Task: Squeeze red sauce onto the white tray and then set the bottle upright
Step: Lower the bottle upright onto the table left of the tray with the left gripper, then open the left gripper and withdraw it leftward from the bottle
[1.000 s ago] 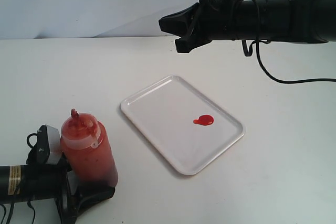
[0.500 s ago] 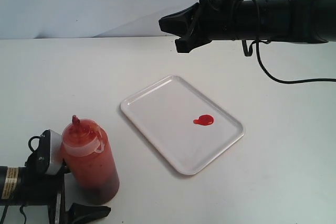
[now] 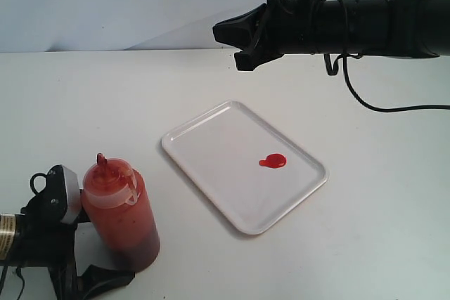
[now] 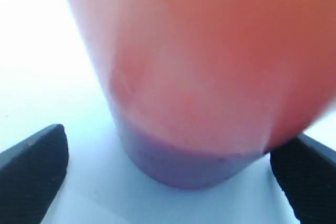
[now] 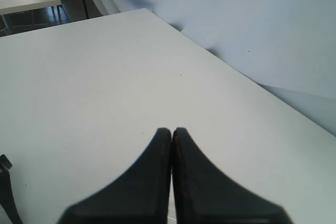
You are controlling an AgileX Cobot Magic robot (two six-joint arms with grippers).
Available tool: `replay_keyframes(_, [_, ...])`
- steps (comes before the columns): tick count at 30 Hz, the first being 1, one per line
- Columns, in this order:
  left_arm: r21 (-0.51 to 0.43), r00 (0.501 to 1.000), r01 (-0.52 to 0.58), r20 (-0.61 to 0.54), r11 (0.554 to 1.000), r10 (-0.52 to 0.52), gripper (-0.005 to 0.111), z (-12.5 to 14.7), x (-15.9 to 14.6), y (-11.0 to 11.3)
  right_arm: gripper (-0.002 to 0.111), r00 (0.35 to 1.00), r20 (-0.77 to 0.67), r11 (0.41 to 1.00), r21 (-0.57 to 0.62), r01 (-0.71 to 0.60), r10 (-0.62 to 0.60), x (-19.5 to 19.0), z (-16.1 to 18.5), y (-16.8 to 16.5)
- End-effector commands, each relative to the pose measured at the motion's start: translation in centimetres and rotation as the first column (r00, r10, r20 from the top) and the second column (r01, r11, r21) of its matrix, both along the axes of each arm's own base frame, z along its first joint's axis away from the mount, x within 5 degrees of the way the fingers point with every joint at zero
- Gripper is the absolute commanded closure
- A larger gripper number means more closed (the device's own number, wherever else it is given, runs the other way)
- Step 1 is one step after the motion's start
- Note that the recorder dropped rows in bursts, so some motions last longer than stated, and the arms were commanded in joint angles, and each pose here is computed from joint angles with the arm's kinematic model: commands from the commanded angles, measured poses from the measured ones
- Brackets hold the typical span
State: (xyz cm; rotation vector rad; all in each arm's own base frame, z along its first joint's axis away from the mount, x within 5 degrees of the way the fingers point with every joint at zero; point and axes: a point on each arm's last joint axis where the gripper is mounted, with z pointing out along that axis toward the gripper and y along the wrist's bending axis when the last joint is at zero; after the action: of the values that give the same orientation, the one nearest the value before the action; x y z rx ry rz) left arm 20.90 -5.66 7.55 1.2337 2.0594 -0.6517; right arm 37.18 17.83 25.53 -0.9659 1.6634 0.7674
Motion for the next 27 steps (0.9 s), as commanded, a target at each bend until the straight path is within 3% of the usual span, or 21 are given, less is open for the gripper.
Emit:
replay_keyframes(1, [0.113, 0.997, -0.048, -0.051, 0.992, 0.055, 0.002, 0.0, -0.3, 0.8, 0.108, 1.0, 0.004, 1.0, 0.02, 0.003, -0.003, -0.1, 0.5, -0.3])
replay_keyframes(5, [0.148, 0.994, -0.08, -0.066, 0.986, 0.09, 0.002, 0.8, -0.4, 1.1, 0.108, 1.0, 0.004, 1.0, 0.02, 0.003, -0.003, -0.1, 0.5, -0.3])
replay_keyframes(16, [0.137, 0.982, -0.16, -0.074, 0.978, 0.171, 0.002, 4.7, -1.1, 1.2, 0.108, 0.999, 0.007, 0.999, 0.0, 0.034, -0.034, 0.2, 0.4, -0.4])
replay_keyframes(22, [0.12, 0.936, -0.352, 0.025, 0.928, 0.351, 0.002, 8.0, -1.1, 1.9, 0.108, 0.997, 0.008, 0.997, -0.023, 0.075, -0.074, 0.5, 0.2, -0.7])
replay_keyframes(27, [0.026, 0.871, -0.48, 0.131, 0.877, 0.473, 0.002, 11.6, -1.9, 2.3, 0.108, 0.997, 0.008, 0.997, -0.023, 0.075, -0.074, 0.5, 0.2, -0.7])
